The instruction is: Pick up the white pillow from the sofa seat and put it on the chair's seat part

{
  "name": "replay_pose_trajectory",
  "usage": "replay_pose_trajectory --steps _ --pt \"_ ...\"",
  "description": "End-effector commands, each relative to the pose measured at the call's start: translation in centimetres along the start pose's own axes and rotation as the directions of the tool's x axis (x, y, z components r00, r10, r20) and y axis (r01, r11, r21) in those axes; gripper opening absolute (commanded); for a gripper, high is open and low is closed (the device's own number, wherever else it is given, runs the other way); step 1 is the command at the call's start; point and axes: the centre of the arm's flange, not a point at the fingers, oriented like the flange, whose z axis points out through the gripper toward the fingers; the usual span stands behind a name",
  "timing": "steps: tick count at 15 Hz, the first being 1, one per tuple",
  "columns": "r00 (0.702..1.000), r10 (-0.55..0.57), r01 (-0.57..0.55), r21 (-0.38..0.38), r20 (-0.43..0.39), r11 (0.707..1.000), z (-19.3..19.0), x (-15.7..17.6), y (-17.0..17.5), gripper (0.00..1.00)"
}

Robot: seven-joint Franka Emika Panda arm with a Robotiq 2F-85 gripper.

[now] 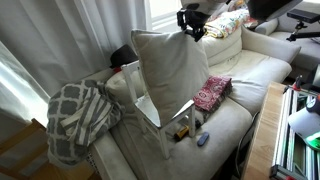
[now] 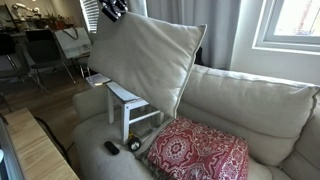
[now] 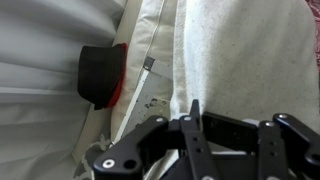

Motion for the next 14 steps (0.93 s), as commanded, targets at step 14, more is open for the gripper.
replay_pose_trajectory --steps 14 --pt "0.998 -0.030 0.043 -0.247 0.055 0.968 7.4 8.6 8.1 0.00"
